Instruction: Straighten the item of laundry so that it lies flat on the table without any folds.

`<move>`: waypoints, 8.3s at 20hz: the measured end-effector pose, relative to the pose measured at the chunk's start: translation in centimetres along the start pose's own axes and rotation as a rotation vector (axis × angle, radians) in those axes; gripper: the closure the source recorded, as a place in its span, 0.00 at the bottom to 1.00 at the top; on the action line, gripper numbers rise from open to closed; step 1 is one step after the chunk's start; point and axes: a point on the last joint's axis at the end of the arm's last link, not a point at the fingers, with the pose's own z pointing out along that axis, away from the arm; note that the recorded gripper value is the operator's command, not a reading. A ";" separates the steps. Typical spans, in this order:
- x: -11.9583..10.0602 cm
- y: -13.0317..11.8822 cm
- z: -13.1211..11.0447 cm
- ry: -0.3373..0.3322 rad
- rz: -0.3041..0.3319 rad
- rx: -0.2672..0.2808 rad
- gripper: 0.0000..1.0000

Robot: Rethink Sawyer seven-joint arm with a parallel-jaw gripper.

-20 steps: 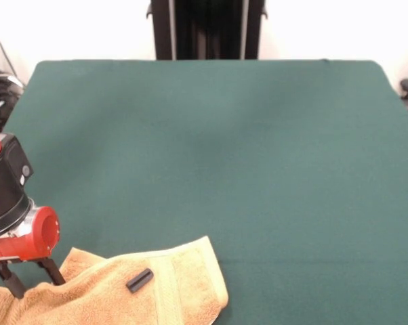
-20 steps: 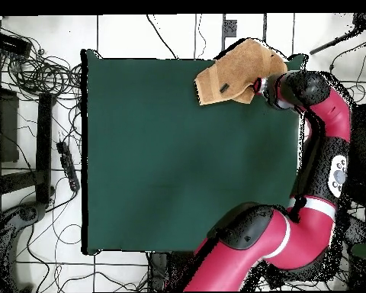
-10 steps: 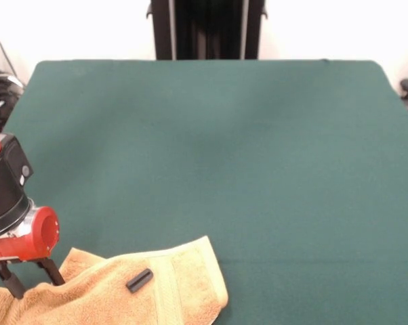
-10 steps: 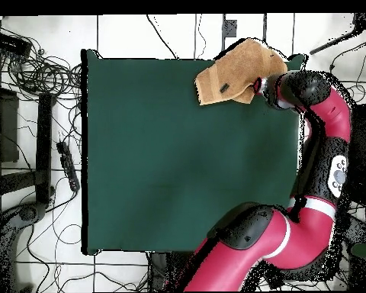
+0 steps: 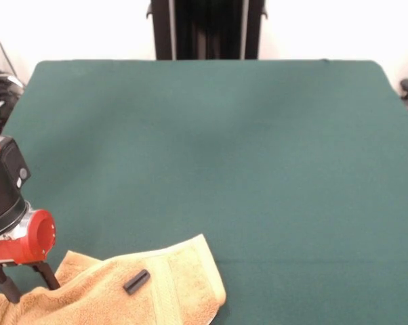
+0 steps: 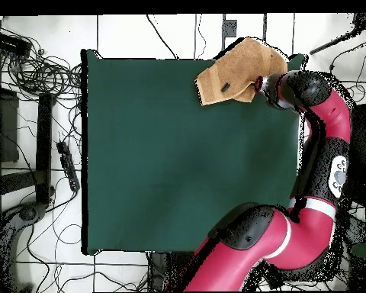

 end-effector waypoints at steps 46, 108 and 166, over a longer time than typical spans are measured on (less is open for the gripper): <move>-0.2 0.3 0.4 -0.065 -0.001 0.025 0.00; 0.6 -1.0 -0.3 -0.048 0.018 0.016 0.00; 2.0 5.0 -13.8 0.550 -0.061 -0.257 1.00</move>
